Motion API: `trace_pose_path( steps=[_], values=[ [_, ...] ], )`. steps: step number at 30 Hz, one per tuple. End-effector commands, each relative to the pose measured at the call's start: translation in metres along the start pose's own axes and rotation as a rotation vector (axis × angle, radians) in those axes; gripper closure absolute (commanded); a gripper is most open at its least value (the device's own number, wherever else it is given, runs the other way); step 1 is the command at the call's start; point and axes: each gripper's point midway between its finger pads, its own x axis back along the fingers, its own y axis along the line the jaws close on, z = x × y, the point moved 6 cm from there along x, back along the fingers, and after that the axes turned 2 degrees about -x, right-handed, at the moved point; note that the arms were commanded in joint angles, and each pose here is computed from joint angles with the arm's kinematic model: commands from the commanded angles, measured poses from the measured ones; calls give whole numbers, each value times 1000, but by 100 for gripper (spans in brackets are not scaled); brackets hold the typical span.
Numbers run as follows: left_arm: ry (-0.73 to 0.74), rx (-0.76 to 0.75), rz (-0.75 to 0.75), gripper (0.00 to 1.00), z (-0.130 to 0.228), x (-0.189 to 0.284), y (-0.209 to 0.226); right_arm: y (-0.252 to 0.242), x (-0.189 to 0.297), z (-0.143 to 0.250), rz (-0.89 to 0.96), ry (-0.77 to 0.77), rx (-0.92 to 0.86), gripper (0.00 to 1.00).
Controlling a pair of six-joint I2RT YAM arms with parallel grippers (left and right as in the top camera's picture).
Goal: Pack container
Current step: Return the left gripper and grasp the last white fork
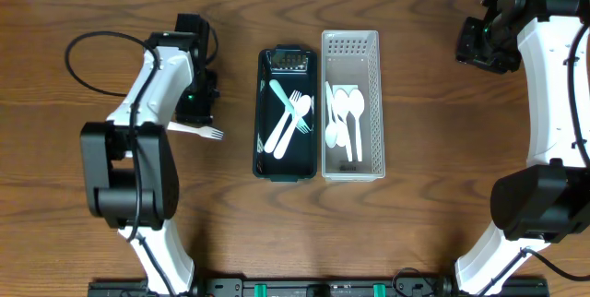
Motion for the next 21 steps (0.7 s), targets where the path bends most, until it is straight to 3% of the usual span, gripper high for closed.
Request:
trace_pose_path(
  steps=[1,13,21],
  values=[
    [39,31,-34,29,3,-8,5,-4,-3,-1,11,6,1,61],
    [43,17,-126,28,2,-36,33,-4,-2,0,13,14,3,61],
    [46,-141,-65,28,-2,-54,31,-5,-2,3,18,29,3,61]
  ],
)
